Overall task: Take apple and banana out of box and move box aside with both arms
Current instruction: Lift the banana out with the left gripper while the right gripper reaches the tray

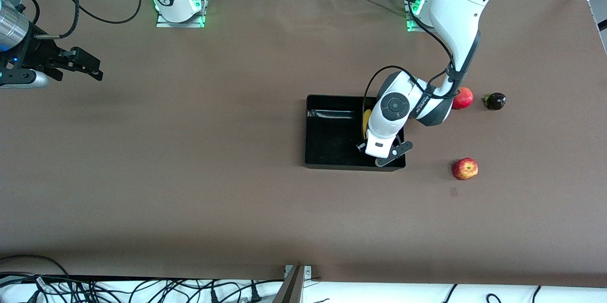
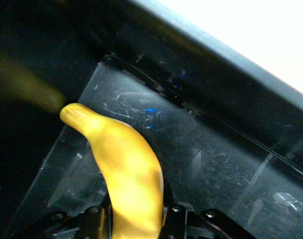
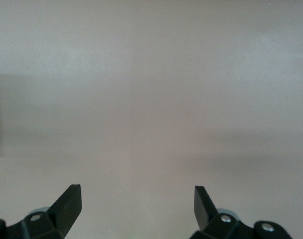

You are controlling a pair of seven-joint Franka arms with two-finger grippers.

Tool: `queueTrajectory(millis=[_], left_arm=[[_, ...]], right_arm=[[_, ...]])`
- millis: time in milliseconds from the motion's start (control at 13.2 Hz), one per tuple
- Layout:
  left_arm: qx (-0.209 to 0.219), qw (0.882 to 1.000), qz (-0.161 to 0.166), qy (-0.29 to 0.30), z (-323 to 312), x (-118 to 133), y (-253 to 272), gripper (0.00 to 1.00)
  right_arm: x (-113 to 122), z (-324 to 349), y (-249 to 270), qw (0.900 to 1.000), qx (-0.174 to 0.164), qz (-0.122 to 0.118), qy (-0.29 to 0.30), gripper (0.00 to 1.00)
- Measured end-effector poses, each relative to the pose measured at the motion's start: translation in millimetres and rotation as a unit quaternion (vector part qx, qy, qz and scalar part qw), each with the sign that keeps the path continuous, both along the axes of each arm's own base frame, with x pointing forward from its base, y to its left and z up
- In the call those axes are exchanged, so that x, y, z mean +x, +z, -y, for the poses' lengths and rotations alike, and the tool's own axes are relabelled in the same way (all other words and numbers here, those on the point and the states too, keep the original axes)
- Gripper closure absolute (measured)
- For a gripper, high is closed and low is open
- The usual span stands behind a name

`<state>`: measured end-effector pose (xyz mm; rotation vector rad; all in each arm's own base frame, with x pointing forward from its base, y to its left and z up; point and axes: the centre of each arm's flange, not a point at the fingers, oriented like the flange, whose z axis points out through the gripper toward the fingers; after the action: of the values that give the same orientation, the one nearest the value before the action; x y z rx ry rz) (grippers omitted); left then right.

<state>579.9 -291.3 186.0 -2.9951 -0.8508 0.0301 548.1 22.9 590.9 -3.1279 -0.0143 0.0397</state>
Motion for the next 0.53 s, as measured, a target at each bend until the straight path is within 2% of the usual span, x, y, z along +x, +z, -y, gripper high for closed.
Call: queueTrajectory(millis=[379, 530], left_arm=[[0.033, 0.997, -0.067, -0.010, 16.2, 13.2, 93.0, 0.62], [0.037, 0.991, -0.111, -0.057, 9.6, 16.5, 128.8, 0.62]], right_arm=[[0.0, 0.0, 0.0, 1.000, 0.000, 0.000, 0.000, 0.00], [0.0, 0.0, 0.0, 1.000, 0.000, 0.000, 0.000, 0.00]])
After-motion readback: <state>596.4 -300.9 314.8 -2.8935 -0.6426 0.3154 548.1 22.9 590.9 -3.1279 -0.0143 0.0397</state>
